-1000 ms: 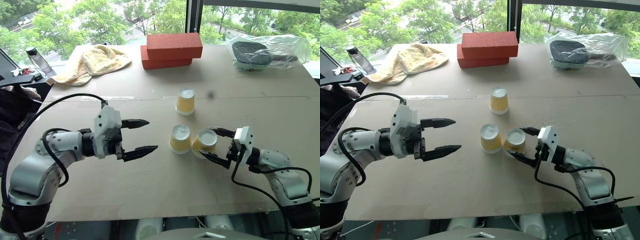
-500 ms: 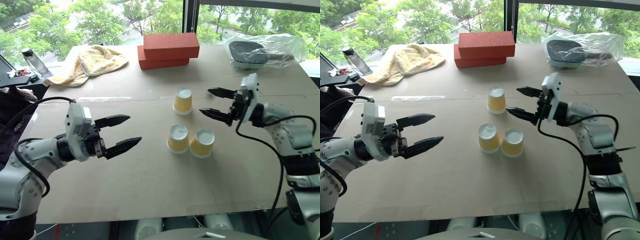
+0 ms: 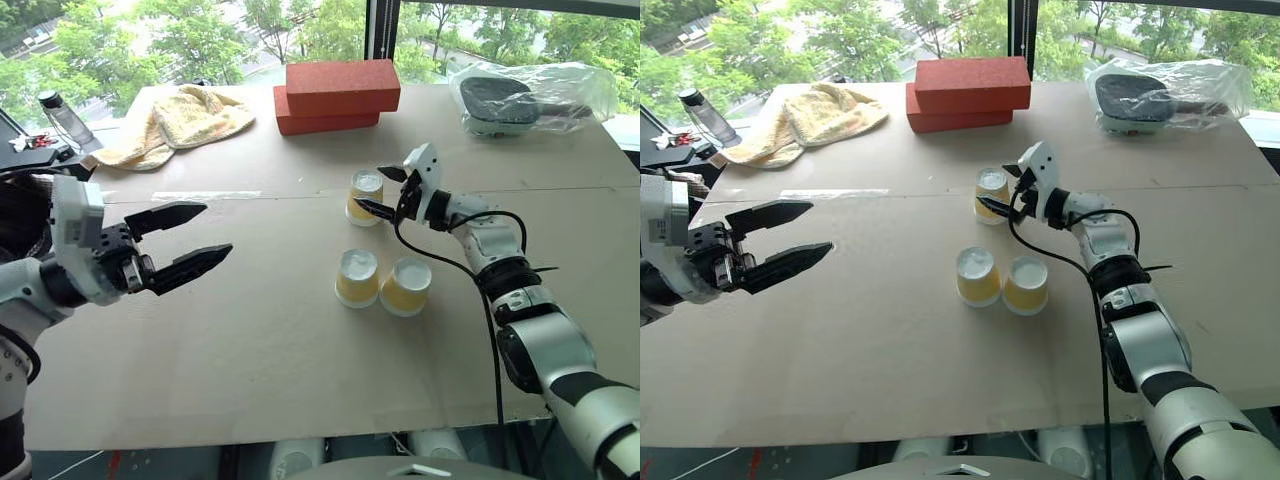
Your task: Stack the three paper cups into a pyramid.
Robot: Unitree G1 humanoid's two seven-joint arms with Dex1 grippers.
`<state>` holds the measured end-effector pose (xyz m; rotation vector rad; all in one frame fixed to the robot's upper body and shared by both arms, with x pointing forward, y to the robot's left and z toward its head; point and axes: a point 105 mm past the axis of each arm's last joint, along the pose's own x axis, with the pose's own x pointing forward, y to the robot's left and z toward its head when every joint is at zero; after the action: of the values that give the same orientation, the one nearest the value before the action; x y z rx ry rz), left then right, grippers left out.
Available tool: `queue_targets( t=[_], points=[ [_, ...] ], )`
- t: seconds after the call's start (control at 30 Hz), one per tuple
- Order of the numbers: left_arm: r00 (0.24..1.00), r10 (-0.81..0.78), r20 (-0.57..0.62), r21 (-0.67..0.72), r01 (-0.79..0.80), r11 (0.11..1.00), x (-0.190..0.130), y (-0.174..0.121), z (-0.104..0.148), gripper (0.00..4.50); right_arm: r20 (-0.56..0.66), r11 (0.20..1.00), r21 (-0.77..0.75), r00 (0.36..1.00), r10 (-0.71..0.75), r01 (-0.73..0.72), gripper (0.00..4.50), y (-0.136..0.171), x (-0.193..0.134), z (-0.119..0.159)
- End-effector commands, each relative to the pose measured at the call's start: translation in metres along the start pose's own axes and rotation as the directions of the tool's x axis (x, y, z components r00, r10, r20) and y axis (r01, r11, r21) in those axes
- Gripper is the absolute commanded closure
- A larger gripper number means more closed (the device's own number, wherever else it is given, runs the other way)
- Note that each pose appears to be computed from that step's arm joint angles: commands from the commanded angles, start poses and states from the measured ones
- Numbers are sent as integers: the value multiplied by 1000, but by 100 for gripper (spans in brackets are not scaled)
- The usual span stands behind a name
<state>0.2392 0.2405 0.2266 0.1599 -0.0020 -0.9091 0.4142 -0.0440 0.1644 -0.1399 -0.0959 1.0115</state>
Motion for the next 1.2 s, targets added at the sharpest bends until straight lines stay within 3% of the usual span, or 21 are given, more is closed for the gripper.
queue_targets(
  t=[0.03, 0.17, 0.27, 0.37, 0.4, 0.6, 0.9, 1.03, 1.2],
  points=[
    [1000, 5, 5, 48, -5, 999, -1, -1, 5, 0, 56, 999, -47, 998, -23, 26, 4, -6, 8, 19],
    [1000, 0, 4, 55, -1, 998, 0, 1, 3, 0, 38, 999, -32, 999, -19, 20, 4, -3, 16, 15],
    [1000, -3, 5, 58, 3, 998, 0, 2, 3, 0, 32, 999, -30, 999, -27, 28, 86, -5, 17, 14],
    [1000, -4, 4, 58, 4, 998, -1, 3, 3, 0, 29, 999, -22, 999, -36, 36, 225, -6, 17, 14],
    [1000, -6, 1, 58, 6, 998, -1, 3, 2, 0, 31, 999, -23, 999, -32, 33, 250, -6, 17, 15],
    [998, -59, -5, 62, 60, 996, 3, -2, 3, 0, 119, 996, -51, 990, 74, -69, 253, -1, 5, 40],
    [955, -296, -13, 125, 295, 947, 40, -29, 20, 0, 155, 952, -79, 940, 305, -296, 253, 34, -69, 102],
    [915, -403, -27, 152, 402, 903, 56, -38, 30, 0, 53, 916, -43, 915, 400, -398, 253, 64, -98, 101],
    [858, -511, -46, 177, 511, 841, 71, -45, 38, 0, -10, 933, -8, 933, 359, -359, 253, 78, -112, 86]
  ],
)
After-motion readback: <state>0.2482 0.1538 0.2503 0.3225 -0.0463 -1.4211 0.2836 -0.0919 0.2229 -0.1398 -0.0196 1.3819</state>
